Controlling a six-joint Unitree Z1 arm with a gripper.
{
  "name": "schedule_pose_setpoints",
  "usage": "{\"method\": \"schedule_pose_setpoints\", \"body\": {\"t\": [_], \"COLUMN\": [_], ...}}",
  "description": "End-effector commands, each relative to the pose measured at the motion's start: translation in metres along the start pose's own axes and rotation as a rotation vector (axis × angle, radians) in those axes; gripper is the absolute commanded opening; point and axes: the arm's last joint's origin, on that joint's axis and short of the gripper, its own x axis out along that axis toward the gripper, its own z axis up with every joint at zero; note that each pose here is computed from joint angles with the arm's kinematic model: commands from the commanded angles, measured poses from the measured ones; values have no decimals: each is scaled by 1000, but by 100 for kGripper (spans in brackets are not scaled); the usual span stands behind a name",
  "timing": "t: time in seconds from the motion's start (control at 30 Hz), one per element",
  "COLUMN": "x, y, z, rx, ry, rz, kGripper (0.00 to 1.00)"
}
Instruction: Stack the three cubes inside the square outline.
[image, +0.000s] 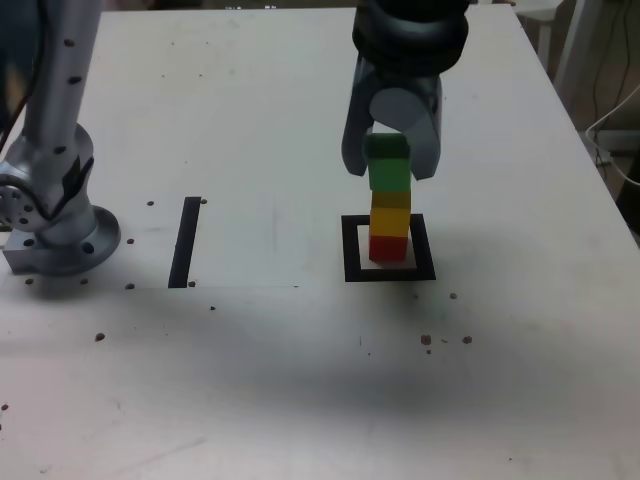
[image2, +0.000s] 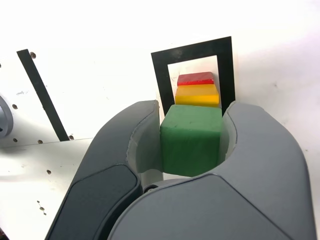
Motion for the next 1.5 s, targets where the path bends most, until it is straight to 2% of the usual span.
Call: {"method": "schedule_pose_setpoints", "body": {"t": [0.0, 0.53, 0.8, 1.3, 1.4, 1.47], "x": [3, 8, 12, 14, 15, 15], "y": [-1, -1, -2, -3, -4, -4], "z": [0, 3, 5, 8, 8, 8], "rx": [10, 24, 27, 35, 38, 41], "ry": [25, 43, 52, 48, 52, 54], "rz": [5, 20, 22, 7, 0, -6], "kGripper": [11, 11, 15, 28, 35, 45]}}
